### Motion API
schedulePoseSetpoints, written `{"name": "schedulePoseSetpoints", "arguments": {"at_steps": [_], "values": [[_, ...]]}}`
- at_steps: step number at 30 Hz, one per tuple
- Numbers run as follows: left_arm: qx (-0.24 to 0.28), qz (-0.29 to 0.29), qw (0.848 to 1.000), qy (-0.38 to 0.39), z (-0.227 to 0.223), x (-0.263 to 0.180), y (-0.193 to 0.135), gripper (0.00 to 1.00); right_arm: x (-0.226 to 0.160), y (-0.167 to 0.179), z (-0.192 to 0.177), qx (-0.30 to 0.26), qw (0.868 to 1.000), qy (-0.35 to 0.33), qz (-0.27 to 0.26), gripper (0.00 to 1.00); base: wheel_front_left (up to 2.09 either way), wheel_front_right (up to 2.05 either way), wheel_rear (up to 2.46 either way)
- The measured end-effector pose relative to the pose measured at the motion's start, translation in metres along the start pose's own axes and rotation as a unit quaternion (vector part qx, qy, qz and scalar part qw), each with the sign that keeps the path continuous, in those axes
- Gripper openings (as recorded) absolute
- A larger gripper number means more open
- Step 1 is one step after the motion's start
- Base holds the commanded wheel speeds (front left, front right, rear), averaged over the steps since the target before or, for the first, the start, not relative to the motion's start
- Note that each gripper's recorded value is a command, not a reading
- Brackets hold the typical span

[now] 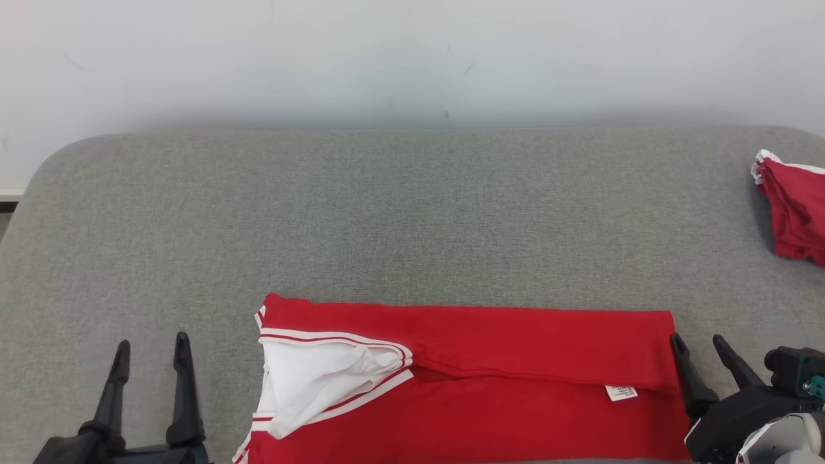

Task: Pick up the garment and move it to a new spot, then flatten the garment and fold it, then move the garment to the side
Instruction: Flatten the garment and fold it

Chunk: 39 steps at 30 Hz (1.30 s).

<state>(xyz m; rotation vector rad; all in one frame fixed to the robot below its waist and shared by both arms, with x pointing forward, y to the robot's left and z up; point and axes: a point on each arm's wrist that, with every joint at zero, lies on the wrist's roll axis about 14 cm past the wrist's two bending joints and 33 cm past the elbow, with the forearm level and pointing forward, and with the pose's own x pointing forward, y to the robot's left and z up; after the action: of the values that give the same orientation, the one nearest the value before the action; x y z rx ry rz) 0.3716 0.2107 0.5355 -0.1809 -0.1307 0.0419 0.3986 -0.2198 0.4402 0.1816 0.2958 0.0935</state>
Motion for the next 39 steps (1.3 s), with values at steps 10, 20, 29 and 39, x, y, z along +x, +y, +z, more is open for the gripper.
{"name": "schedulePoseSetpoints", "arguments": {"at_steps": [10,20,29,39], "values": [[0.050,0.021,0.999,-0.001,-0.007,-0.015,0.014,1.00,0.010,0.006,-0.036,0.007,0.998,0.064,-0.004,1.00,0.00,0.00,0.00],[0.046,0.035,0.998,0.002,-0.011,-0.023,0.024,1.00,0.005,0.003,-0.062,0.013,0.994,0.111,-0.016,0.98,0.00,0.00,0.00],[0.050,0.030,0.998,0.003,-0.013,-0.024,0.022,1.00,0.010,0.015,-0.062,0.026,0.993,0.116,-0.004,0.00,0.00,0.00,0.00],[0.061,0.019,0.998,0.006,-0.014,-0.034,0.019,1.00,-0.004,-0.071,0.001,-0.022,0.995,0.051,-0.084,0.00,0.00,0.00,0.00]]}}
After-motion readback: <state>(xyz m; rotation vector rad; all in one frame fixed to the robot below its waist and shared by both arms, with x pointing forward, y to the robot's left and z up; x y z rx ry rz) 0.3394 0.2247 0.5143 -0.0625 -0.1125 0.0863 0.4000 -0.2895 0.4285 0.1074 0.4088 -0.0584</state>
